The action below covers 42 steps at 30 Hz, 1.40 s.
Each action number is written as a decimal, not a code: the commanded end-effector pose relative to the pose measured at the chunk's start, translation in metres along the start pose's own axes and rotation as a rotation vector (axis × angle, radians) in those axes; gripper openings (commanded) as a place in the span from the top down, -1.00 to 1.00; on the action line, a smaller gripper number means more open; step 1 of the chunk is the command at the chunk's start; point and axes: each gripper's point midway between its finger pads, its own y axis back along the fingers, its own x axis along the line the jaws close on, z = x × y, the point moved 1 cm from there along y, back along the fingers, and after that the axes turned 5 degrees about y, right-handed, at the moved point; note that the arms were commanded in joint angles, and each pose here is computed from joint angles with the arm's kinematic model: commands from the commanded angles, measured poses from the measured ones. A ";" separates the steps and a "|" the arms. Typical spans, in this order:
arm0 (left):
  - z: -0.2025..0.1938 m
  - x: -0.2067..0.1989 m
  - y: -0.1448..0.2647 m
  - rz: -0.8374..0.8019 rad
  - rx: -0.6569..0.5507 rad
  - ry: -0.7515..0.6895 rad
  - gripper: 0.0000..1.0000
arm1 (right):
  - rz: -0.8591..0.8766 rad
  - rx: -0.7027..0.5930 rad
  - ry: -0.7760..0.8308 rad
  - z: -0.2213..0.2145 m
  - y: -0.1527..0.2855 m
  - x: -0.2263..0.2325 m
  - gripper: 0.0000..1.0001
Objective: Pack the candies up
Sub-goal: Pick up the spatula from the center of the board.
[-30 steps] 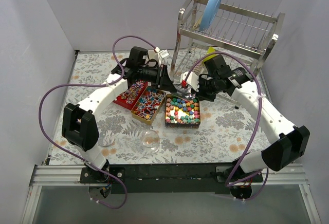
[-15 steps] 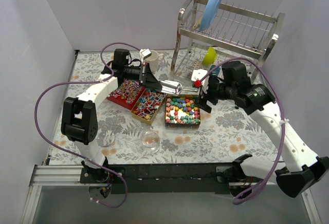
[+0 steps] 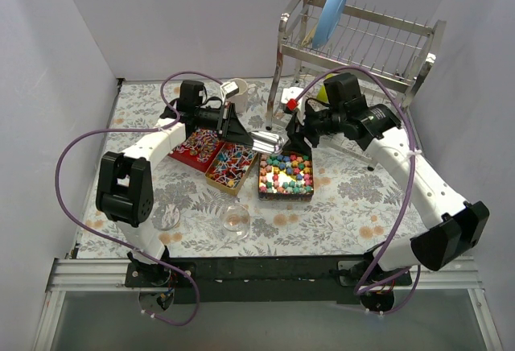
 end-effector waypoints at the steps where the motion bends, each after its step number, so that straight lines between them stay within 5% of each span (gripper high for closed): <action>1: -0.008 -0.019 0.003 -0.040 0.023 -0.035 1.00 | 0.036 -0.038 0.012 0.014 0.005 0.006 -0.29; 6: -0.006 -0.015 0.003 -0.035 0.020 -0.018 1.00 | 0.018 -0.011 0.035 0.011 0.012 0.007 -0.27; 20: -0.002 -0.014 0.004 -0.035 0.012 0.004 1.00 | -0.012 0.041 0.053 -0.007 0.016 0.011 0.32; 42: -0.003 -0.011 0.003 -0.027 0.002 0.023 1.00 | -0.042 0.053 0.054 -0.008 0.009 0.006 0.35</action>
